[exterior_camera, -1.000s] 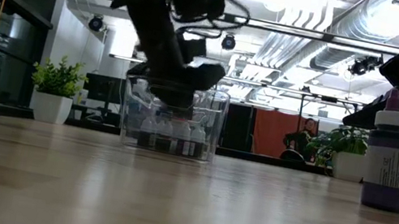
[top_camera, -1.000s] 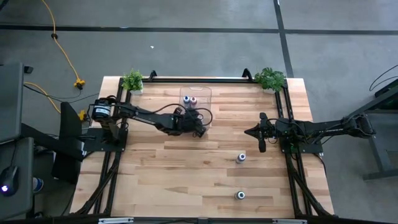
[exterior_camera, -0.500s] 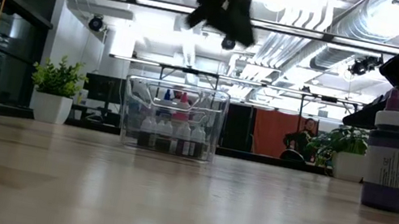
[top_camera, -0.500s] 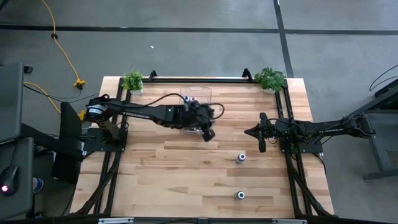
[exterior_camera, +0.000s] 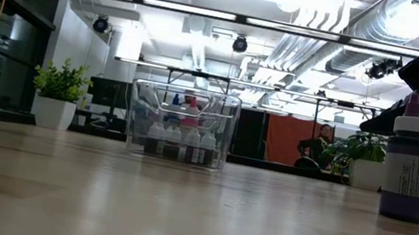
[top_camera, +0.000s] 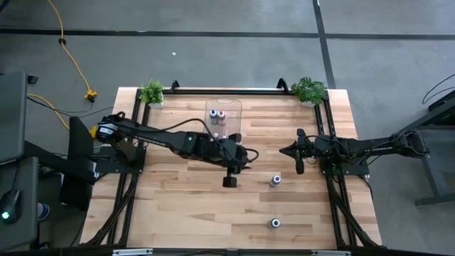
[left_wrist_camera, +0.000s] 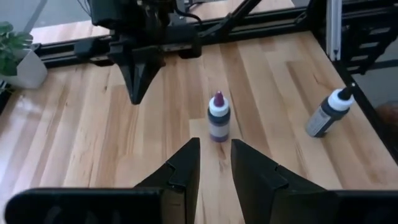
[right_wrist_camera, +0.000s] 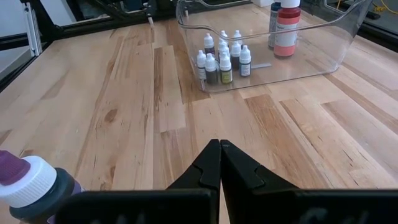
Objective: Pick & Place food coloring
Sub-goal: Put the large black food coloring into the transparent bin
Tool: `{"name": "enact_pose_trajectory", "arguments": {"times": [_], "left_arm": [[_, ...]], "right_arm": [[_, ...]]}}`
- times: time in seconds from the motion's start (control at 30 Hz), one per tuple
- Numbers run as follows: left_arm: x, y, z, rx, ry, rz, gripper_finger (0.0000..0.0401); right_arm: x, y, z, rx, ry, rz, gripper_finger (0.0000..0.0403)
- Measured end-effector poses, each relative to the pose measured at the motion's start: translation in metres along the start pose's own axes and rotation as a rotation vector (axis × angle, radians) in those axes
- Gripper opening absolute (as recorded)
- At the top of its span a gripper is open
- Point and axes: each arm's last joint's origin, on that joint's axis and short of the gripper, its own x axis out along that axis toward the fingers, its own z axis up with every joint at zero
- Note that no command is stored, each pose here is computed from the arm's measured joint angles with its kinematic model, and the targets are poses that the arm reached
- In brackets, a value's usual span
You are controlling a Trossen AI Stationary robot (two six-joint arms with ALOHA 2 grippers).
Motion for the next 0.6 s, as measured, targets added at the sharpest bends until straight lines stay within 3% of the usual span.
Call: {"name": "enact_pose_trajectory", "arguments": {"times": [0.37,0.6], "left_arm": [[-0.007,-0.001,0.012,-0.021,-0.039,0.005,0.0085],[-0.021,0.002,0.033,-0.019,-0.030,0.009,0.0085]], "right_arm": [[0.000,0.000,0.000,0.000,0.000,-0.001,0.0000],[0.000,0.000,0.000,0.000,0.000,0.000,0.0000]]}}
